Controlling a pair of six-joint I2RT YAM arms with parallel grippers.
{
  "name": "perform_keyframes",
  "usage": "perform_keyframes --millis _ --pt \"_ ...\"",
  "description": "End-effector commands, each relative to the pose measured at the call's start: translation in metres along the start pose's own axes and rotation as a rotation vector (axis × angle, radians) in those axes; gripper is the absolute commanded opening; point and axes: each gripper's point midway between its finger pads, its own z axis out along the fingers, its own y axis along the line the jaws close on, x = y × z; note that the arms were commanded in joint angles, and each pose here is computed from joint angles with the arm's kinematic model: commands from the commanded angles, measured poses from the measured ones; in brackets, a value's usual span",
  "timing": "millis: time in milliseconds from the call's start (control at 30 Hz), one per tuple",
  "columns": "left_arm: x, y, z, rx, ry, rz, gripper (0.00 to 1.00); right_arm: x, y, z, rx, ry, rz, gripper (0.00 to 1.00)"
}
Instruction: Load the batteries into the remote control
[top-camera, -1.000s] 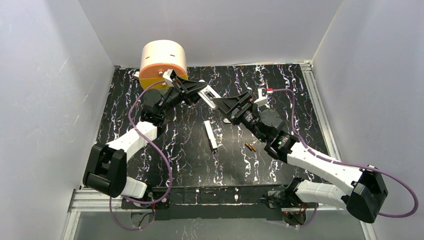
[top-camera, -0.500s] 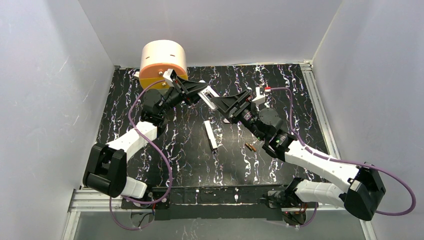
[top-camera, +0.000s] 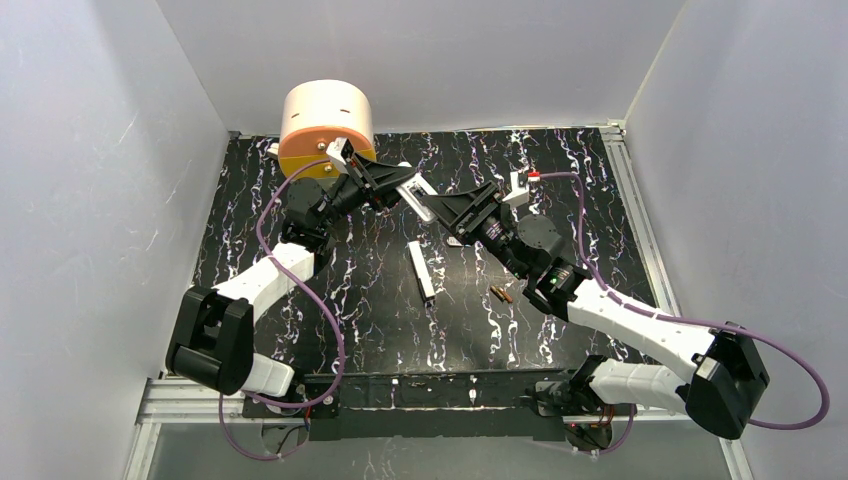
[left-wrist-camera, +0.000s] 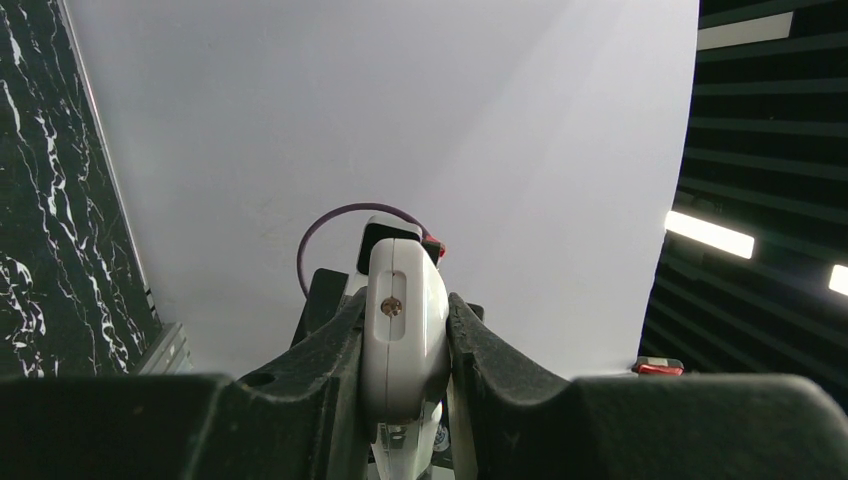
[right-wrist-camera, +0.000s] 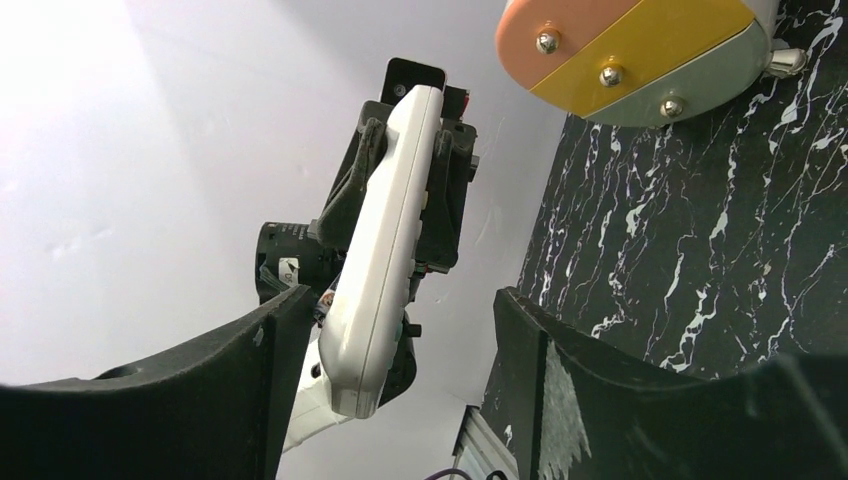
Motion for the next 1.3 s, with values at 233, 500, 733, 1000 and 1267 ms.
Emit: perform_keyframes --millis 233,500,733,1000,1267 --pt "0.011 -0.035 -0.002 0.085 0.041 0.071 0.0 -0.004 -0.015 0.013 0.077 -0.01 -0.117 0.67" --pt "0.015 -0.033 -0.005 0.082 0.043 0.087 0.0 0.006 -0.028 0.021 0.15 0.043 -0.126 0.51" --pt "0.017 -0.033 -0.009 0.064 0.027 0.196 0.0 0.002 -0.033 0.015 0.211 0.047 -0.144 0.35" --pt "0.02 -0.034 -0.01 0.042 0.036 0.272 0.0 0.003 -0.005 0.009 0.069 0.064 -0.125 0.8" --pt "0.027 -0.022 -0.017 -0.007 0.083 0.397 0.0 0.003 0.022 -0.009 -0.076 0.105 -0.231 0.82"
